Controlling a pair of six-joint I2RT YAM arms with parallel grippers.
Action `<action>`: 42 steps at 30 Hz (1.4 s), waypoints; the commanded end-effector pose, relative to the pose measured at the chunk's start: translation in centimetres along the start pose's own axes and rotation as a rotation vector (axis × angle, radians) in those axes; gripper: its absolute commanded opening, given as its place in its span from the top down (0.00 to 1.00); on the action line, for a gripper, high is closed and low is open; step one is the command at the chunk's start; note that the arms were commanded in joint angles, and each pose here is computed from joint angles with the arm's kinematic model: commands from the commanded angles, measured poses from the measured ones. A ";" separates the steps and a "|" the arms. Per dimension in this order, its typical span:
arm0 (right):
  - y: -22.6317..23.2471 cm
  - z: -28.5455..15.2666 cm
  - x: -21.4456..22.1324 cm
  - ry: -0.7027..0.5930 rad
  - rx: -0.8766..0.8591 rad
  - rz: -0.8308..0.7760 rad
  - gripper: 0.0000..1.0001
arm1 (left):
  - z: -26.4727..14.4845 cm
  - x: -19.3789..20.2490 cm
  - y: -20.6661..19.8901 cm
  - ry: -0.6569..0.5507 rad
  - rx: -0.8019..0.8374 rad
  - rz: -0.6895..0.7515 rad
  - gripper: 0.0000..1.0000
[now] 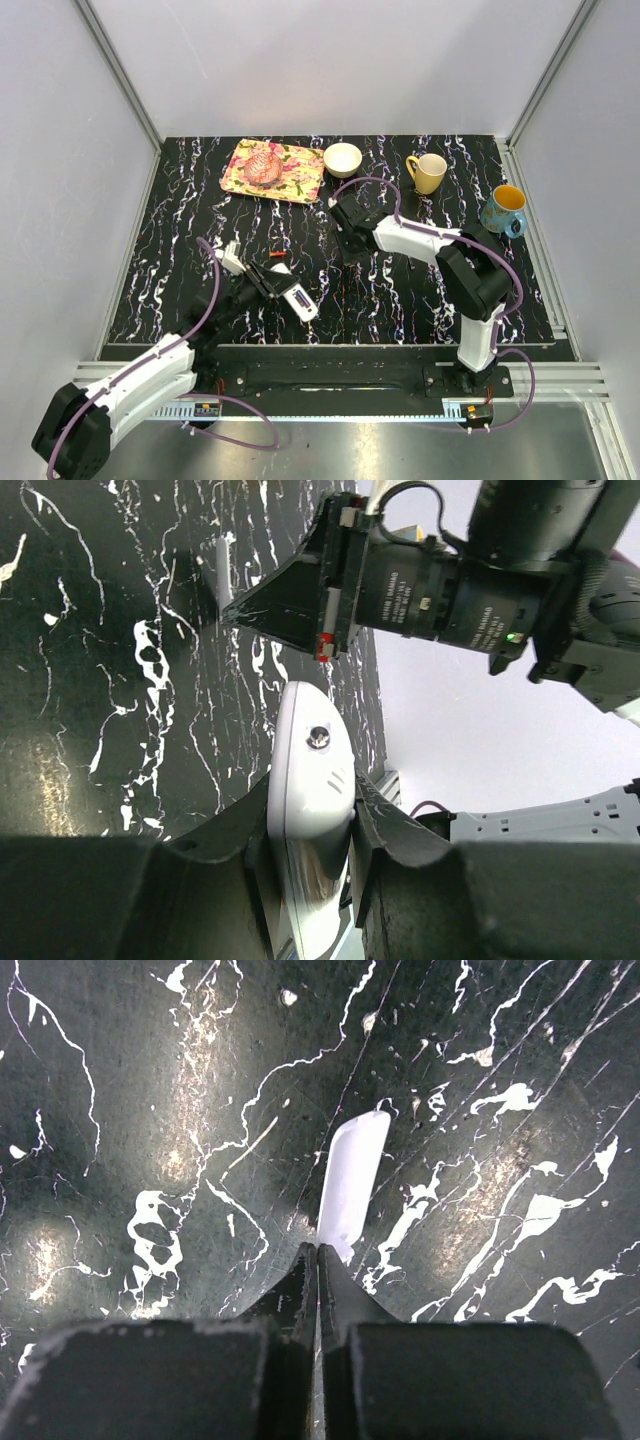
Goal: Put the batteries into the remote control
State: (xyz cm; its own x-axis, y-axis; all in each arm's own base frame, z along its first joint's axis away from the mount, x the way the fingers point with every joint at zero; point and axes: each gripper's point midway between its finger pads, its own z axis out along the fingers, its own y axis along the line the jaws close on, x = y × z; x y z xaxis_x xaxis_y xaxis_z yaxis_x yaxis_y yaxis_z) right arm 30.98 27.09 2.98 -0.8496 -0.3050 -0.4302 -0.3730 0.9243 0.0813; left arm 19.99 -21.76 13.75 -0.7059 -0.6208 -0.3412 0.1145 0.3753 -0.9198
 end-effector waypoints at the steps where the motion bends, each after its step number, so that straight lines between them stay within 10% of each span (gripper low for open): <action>1: -0.1 0.5 0.4 -0.012 0.006 0.016 1.00 | -0.5 -1.7 -4.0 -0.056 0.125 0.025 1.00; 18: 1.3 -5.0 -3.2 -0.189 -0.732 0.451 1.00 | -0.6 -1.8 -4.0 -0.068 0.139 0.024 1.00; 42: -3.7 0.1 2.2 -0.042 -0.508 0.632 0.90 | -0.1 -1.4 -3.6 -0.049 0.132 0.008 1.00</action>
State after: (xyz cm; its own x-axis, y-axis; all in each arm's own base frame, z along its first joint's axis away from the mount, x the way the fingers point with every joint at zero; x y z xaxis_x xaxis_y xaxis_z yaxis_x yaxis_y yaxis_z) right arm 30.46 24.27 2.71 -0.9508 0.2409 -0.1947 0.0108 0.6541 0.7564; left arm 20.14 -21.85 15.10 -0.6903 -0.6335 -0.3495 0.1528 0.3445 -0.9263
